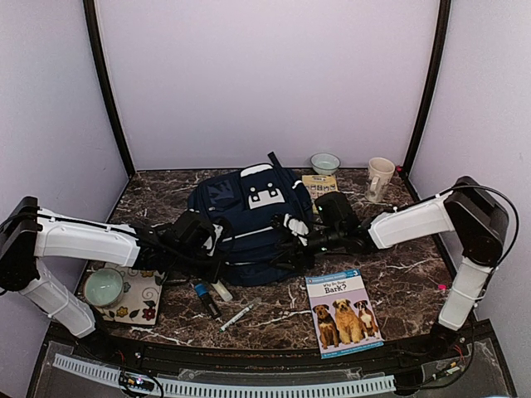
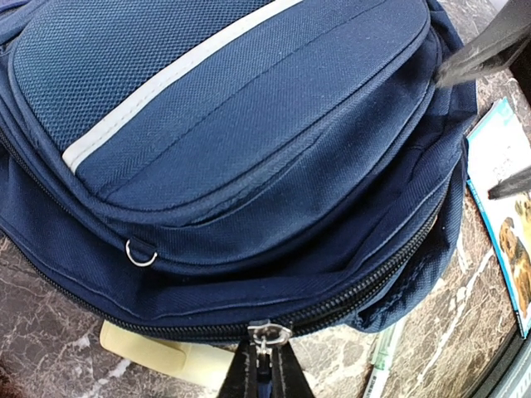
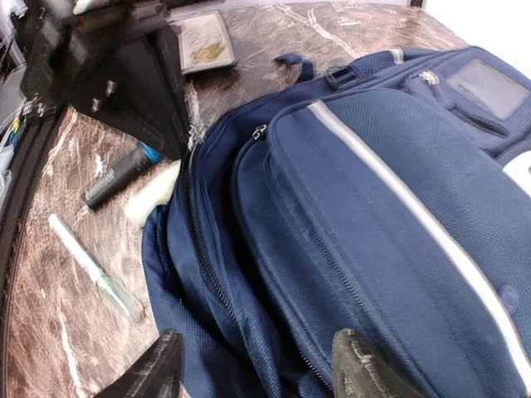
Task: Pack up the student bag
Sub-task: Unzip the largest pocket of the student bag, then hold the student bag at the center of the board.
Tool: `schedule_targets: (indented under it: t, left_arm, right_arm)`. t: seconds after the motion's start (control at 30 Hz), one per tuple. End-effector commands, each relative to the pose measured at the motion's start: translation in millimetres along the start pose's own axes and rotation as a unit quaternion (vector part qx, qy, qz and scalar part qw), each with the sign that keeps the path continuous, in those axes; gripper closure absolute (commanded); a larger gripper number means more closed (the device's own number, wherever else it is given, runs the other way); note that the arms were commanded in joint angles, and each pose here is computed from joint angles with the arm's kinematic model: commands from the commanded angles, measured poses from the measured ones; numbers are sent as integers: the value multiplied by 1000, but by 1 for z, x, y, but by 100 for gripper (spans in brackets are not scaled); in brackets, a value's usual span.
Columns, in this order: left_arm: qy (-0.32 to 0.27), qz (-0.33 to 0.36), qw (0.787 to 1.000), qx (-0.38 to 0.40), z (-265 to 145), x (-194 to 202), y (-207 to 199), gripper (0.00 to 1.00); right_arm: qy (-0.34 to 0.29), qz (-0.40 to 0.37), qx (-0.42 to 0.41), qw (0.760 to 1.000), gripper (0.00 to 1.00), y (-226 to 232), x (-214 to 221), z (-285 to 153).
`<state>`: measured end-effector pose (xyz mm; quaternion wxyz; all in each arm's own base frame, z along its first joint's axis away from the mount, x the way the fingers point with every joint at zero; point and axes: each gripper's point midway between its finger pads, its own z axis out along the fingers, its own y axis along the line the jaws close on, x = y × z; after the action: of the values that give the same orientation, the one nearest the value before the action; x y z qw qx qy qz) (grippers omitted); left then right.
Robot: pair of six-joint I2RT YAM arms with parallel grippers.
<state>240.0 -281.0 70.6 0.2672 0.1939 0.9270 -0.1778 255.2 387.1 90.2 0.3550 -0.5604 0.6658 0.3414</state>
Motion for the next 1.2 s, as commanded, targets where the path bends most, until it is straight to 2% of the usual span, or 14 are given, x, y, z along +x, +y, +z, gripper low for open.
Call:
schedule_targets:
  t: [0.0,0.17,0.33,0.47,0.73,0.8,0.97,1.17]
  left_arm:
    - [-15,3,1000,23,0,-5,-6,100]
    - [-22,8,998,55,-1,-6,-16,100]
    - [-32,18,996,83,-3,-9,-26,100]
    - [-36,28,995,92,-4,-9,-29,100]
    - [-46,40,993,106,-3,-9,-32,100]
    - [-50,42,992,108,-4,-11,-33,100]
    - [-56,45,992,108,-5,-12,-33,100]
    - [-61,43,992,103,-7,-12,-30,100]
  right_arm:
    - [-25,-19,8,999,30,7,-25,-9]
    - [-21,-37,-1,999,22,22,-39,1]
    - [-7,-39,-5,999,19,25,-42,25]
    - [7,-33,-8,999,21,22,-41,46]
    - [43,-13,-19,999,30,23,-19,74]
    - [52,-8,-21,998,37,23,-12,77]
    - [70,1,-21,997,69,23,1,80]
    - [71,-1,-19,997,99,24,3,76]
